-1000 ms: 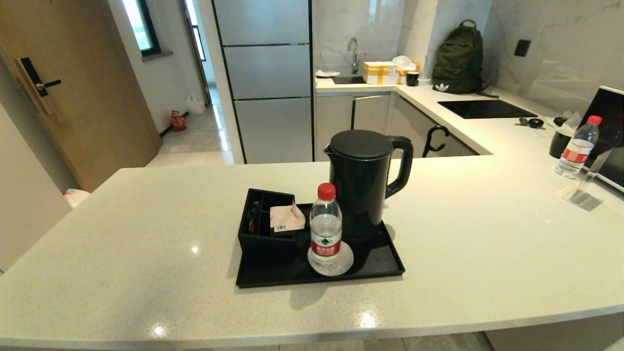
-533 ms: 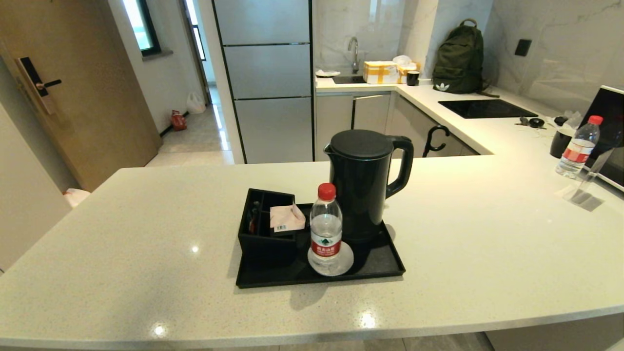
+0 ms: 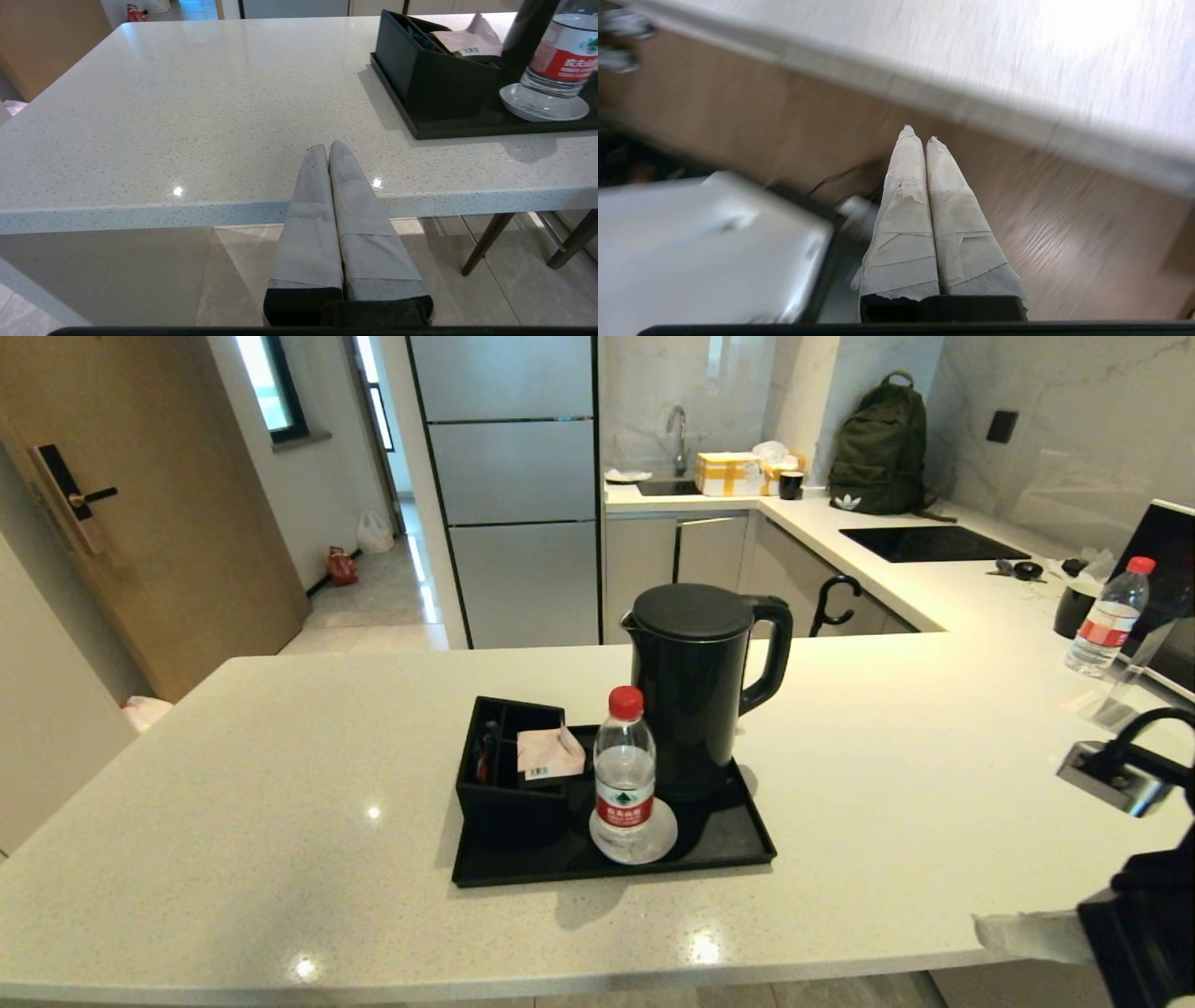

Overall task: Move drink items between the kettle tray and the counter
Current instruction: Pick up the bottled water

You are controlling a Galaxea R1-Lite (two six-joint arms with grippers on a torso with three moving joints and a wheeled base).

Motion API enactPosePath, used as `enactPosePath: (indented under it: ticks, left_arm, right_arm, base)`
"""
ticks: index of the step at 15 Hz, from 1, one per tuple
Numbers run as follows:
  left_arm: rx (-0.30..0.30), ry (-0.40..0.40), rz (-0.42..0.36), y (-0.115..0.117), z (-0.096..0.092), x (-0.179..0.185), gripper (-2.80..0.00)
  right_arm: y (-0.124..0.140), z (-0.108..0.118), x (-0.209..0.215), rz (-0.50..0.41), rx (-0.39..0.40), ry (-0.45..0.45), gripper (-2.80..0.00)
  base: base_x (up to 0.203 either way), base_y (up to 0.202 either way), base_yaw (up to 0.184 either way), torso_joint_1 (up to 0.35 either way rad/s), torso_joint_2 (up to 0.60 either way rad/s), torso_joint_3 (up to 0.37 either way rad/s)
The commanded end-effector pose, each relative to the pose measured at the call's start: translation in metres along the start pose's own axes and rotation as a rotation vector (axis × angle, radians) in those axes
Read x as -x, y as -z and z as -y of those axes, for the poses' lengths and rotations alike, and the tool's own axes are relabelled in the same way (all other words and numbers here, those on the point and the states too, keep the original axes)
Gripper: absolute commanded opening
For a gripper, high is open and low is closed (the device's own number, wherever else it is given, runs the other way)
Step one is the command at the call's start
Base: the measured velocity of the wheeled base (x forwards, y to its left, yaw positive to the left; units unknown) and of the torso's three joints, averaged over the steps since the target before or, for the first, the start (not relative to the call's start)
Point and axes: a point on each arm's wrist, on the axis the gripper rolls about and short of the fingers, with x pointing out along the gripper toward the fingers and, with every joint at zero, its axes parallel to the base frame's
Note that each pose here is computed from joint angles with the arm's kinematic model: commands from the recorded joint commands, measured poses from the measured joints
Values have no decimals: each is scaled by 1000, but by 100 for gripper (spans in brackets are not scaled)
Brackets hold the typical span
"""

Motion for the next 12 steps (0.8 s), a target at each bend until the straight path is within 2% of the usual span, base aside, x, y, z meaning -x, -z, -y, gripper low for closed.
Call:
enactPosePath:
  ticks: [1,2,4,5,7,8,12]
  left_arm:
    - [0,0,-1,0,0,0,-280]
    - [0,0,-1,0,0,0,-280]
    - [0,0,-1,0,0,0,-280]
    - [0,0,-1,0,0,0,-280]
    - [0,0,-1,0,0,0,-280]
    - [0,0,-1,0,0,0,-280]
    - [0,0,-1,0,0,0,-280]
  right_arm:
    - [-8,-2,-41,66,64,7,-280]
    - [-14,-7,-49,136,63,-5,-280]
    - [-14,-11,-58,165,38,-7,-280]
    - [-19,-16,-65,206,45,20,-280]
    - [-30,-33,-95,319,83,55,-280]
    - [-30,-49,-107,381,114,37,-280]
    - [-26,-78,-138,514,238,6,-280]
  base:
    - [0,0,0,0,0,0]
    - [0,0,0,0,0,0]
    - [0,0,0,0,0,0]
    - [0,0,0,0,0,0]
    - [0,0,0,0,0,0]
    - [0,0,0,0,0,0]
    - [0,0,0,0,0,0]
